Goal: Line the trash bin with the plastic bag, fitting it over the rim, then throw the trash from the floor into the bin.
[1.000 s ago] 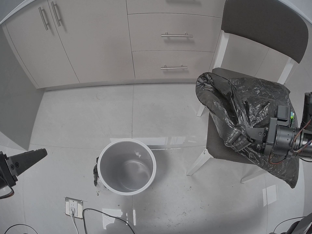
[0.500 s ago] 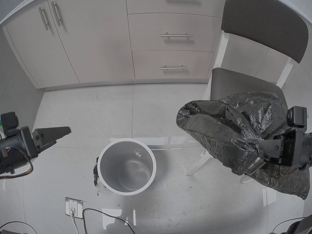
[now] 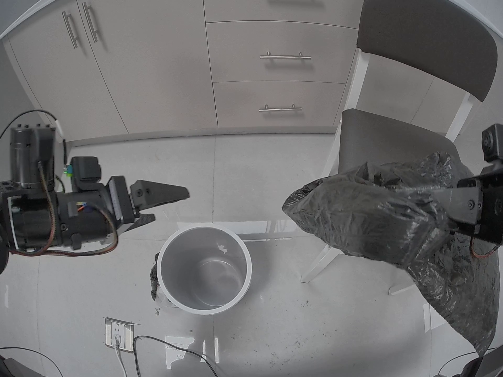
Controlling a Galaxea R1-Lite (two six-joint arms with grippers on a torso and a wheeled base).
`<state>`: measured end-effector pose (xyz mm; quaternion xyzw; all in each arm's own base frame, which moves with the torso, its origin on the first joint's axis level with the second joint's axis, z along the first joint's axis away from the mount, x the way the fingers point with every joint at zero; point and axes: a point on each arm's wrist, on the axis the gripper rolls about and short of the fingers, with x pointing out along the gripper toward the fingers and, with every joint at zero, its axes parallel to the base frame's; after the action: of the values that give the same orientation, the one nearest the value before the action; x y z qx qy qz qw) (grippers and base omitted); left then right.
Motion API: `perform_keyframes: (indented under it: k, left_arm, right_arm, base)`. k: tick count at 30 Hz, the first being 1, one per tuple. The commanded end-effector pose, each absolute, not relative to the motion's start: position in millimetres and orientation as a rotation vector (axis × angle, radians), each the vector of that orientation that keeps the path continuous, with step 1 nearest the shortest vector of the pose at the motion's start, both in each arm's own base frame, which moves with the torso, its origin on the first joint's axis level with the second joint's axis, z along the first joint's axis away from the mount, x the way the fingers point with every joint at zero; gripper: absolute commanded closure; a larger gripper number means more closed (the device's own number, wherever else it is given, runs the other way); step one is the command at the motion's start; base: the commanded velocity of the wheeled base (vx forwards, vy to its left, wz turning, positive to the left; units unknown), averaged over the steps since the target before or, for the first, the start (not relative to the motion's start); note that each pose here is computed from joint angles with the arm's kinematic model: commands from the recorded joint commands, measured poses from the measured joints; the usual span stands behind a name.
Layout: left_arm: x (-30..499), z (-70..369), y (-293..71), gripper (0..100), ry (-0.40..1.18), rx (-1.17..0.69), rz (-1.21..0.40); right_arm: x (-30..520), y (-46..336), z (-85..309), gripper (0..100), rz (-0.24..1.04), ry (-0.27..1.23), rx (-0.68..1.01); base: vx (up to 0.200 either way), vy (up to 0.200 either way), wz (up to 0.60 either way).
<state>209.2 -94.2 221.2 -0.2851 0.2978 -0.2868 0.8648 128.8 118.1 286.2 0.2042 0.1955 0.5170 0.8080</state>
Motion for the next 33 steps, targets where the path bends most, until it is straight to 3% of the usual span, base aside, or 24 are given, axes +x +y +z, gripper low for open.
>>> perform_keyframes:
  k: [1, 19, 33]
  left_arm:
    - [232, 206, -127, 0, 0.727, -0.609, -0.636]
    - [302, 184, -170, 0, 0.73, -0.646, -0.652]
    - [278, 195, -216, 0, 0.794, -0.699, -0.768]
  right_arm:
    - [124, 131, 305, 100, 1.173, 0.377, 0.422]
    - [105, 133, 326, 100, 1.23, 0.395, 0.421]
    - [107, 136, 338, 100, 1.24, 0.359, 0.421]
  base:
    - [0.0, 0.0, 0.0]
    - [0.0, 0.0, 0.0]
    - [0.0, 0.0, 0.0]
